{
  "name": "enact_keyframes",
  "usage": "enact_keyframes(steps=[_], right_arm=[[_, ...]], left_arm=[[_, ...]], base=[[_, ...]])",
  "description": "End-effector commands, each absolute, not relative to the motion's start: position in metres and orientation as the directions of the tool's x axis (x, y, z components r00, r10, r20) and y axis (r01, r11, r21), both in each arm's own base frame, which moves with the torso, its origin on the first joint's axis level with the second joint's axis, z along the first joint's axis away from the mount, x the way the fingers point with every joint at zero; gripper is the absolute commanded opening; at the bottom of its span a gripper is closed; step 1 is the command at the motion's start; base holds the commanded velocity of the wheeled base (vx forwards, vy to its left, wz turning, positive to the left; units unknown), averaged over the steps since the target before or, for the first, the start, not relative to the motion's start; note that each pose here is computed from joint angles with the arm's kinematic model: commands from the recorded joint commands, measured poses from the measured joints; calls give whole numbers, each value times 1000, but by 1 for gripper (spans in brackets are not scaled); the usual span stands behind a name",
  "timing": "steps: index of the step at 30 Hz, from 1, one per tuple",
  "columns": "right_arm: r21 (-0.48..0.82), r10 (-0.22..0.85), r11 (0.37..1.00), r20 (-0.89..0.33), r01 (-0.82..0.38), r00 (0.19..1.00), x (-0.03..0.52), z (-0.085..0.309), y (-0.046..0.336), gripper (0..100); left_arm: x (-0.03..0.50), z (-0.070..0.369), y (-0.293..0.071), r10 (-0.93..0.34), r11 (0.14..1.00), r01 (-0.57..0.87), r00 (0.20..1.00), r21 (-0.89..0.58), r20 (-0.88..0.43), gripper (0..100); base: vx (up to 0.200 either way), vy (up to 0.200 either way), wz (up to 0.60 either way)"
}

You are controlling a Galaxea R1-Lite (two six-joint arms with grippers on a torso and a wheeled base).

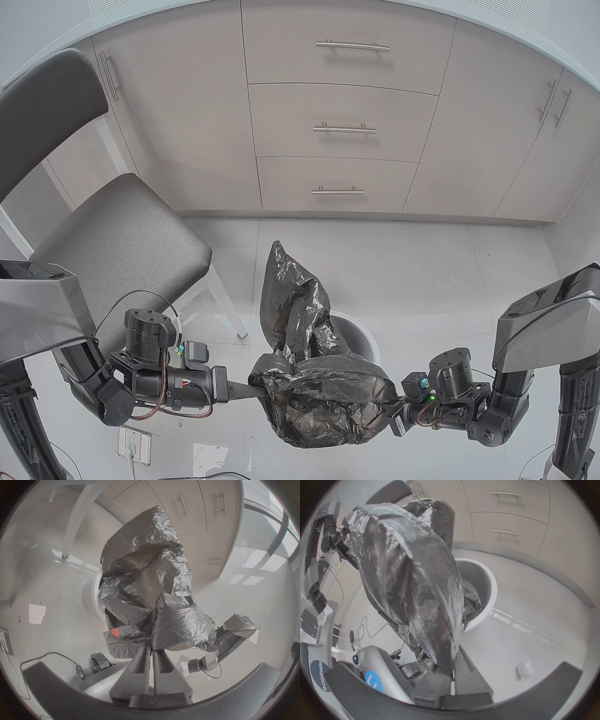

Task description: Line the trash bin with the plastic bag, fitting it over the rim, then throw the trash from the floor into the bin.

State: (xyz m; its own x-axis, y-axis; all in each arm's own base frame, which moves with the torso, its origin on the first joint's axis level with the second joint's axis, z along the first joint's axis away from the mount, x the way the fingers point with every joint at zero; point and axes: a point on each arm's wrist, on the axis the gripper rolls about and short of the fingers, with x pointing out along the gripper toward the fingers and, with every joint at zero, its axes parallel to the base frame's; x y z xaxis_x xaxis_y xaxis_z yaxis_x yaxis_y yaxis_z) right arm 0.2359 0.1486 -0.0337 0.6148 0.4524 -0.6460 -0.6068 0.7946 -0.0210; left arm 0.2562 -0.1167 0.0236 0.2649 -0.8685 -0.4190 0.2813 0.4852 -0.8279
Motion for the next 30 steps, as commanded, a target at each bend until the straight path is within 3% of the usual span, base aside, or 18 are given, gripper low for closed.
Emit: enact_keyframes(steps=[1, 19, 26, 27, 30], right_arm=[[-29, 434, 796, -668, -604, 604, 235, -42, 147, 0], [-49, 423, 785, -685, -618, 592, 234, -48, 146, 0], [-57, 423, 786, -678, -616, 602, 236, -55, 145, 0], [-60, 427, 783, -672, -619, 605, 236, -56, 146, 100], [-65, 434, 783, -657, -619, 617, 237, -58, 146, 100]], left_arm=[[257, 19, -116, -862, 496, 272, 266, -824, -431, 0], [253, -8, -104, -782, 624, 395, 313, -675, -540, 0], [254, -9, -105, -775, 632, 399, 316, -664, -547, 0], [253, -10, -105, -775, 632, 399, 316, -664, -548, 0], [254, -10, -104, -774, 634, 403, 317, -660, -549, 0]], base=[[0, 0, 0], [0, 0, 0], [0, 0, 0], [0, 0, 0], [0, 0, 0]])
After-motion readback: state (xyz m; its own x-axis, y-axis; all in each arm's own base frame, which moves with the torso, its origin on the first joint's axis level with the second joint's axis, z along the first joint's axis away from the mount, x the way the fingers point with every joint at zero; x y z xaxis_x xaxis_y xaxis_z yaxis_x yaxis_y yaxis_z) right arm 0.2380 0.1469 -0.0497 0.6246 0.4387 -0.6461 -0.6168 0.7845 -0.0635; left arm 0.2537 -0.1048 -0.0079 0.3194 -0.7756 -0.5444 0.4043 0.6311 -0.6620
